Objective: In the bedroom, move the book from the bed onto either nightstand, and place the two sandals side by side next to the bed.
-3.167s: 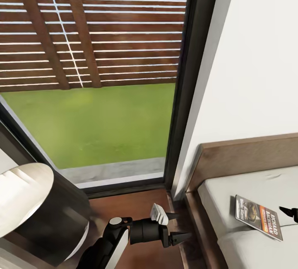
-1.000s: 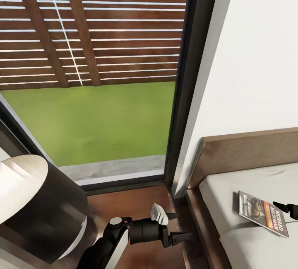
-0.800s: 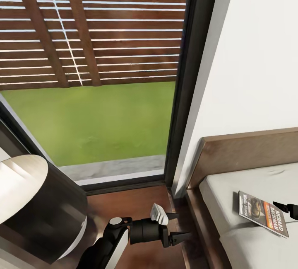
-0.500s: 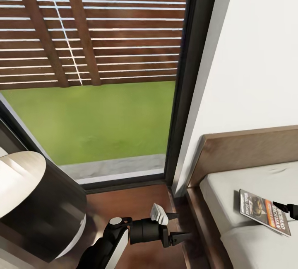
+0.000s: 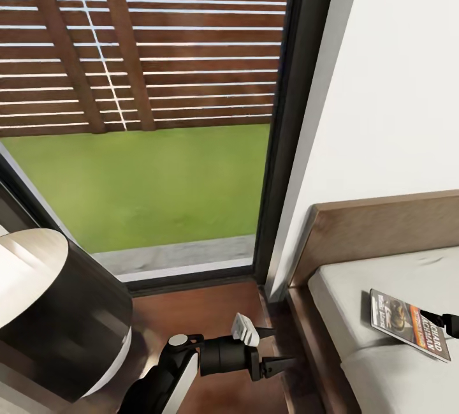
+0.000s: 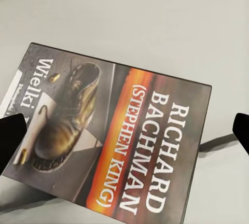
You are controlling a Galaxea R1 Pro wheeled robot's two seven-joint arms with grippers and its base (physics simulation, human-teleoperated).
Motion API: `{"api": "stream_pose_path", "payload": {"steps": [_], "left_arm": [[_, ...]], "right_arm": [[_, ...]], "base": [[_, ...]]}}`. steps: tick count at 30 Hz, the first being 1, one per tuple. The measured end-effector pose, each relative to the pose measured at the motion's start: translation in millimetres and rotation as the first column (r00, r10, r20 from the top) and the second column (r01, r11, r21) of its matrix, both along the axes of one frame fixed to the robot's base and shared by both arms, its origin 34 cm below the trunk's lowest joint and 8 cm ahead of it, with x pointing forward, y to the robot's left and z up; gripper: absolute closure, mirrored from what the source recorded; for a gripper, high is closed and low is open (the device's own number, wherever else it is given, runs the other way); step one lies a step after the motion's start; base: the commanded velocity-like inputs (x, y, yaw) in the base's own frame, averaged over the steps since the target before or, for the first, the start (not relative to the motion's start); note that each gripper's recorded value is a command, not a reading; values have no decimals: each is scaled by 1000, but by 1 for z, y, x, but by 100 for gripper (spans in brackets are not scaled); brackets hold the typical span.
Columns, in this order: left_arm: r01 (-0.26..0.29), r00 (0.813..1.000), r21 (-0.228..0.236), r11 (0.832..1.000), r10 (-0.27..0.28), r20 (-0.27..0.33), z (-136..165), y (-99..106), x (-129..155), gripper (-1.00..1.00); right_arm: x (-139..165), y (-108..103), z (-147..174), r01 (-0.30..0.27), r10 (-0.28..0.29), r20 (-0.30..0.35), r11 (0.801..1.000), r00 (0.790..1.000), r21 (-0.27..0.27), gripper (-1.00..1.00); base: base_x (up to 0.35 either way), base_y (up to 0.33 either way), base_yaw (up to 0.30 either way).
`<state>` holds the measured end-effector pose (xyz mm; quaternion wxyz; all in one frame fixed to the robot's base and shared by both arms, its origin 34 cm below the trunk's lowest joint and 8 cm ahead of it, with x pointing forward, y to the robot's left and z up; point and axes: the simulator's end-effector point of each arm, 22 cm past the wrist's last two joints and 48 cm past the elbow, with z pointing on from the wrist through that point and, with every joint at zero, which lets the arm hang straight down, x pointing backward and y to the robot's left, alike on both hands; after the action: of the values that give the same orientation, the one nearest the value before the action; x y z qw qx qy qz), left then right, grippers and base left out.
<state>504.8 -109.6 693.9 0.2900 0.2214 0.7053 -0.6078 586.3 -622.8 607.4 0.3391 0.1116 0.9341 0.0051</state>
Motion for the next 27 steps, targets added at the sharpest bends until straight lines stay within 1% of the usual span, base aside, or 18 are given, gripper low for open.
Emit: {"api": "stream_pose_path", "payload": {"steps": [11, 19, 23, 27], "left_arm": [[0, 1000, 0, 1000, 0, 1, -20, 0, -3, -100], [0, 1000, 0, 1000, 0, 1, -20, 0, -3, -100], [0, 1000, 0, 1000, 0, 0, -28, 0, -4, -100], [0, 1000, 0, 1000, 0, 0, -32, 0, -5, -100]], "right_arm": [[-3, 0, -20, 0, 0, 0, 1000, 1000, 0, -100], [-2, 0, -19, -1, 1, 2, 1000, 1000, -1, -100], [-3, 0, -27, -1, 1, 2, 1000, 1000, -2, -100], [-3, 6, -30, -18, 18, 9, 1000, 1000, 18, -100]], "base": [[0, 0, 0], [0, 0, 0], [0, 0, 0], [0, 0, 0]]}}
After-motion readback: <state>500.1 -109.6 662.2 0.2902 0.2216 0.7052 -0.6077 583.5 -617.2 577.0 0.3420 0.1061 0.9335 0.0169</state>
